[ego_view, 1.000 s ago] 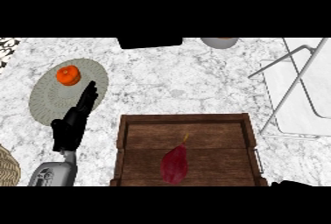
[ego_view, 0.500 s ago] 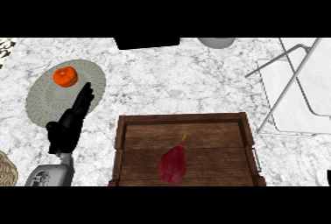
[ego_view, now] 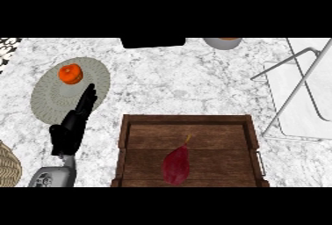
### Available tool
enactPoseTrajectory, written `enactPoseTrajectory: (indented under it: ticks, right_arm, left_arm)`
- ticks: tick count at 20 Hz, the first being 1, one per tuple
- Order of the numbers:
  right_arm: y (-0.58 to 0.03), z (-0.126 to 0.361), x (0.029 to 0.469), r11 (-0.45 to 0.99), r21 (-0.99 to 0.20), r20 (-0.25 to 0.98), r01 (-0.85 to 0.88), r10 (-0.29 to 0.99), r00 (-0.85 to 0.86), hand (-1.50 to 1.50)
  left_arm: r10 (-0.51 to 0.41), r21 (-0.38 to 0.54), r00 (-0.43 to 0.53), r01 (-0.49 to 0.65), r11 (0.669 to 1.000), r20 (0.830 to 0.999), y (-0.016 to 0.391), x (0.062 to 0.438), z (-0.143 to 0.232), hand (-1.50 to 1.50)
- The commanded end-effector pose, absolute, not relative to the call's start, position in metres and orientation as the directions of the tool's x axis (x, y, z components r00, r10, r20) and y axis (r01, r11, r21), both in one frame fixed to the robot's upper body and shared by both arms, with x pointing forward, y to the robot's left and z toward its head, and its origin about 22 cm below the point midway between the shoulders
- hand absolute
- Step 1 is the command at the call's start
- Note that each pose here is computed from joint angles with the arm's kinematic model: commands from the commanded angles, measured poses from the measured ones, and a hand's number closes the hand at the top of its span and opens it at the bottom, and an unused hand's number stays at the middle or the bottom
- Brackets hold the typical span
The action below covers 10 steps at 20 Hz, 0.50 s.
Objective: Pick the lemon from the tray and place it in the tiered shelf
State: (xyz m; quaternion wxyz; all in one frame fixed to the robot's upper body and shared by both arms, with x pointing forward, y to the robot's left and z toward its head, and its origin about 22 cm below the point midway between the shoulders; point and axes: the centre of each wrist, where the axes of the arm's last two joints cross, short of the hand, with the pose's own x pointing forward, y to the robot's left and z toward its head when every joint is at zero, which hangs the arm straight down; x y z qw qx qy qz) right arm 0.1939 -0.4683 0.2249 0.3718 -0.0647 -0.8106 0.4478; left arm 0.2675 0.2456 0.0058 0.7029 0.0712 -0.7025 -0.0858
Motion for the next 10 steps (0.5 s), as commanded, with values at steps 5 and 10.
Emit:
enactPoseTrajectory:
  ticks: [5,10]
  right_arm:
    - [-0.522,0.287,0.185,0.678,-0.665,0.603,-0.314,0.239,-0.761,1.5]
    - [-0.541,0.312,0.181,0.717,-0.648,0.601,-0.255,0.277,-0.75,1.5]
  left_arm:
    - [-0.229,0.23,-0.015,0.056,0.972,0.973,0.237,0.275,0.009,0.0]
    - [-0.233,0.234,-0.028,0.085,0.968,0.972,0.233,0.286,0.023,0.0]
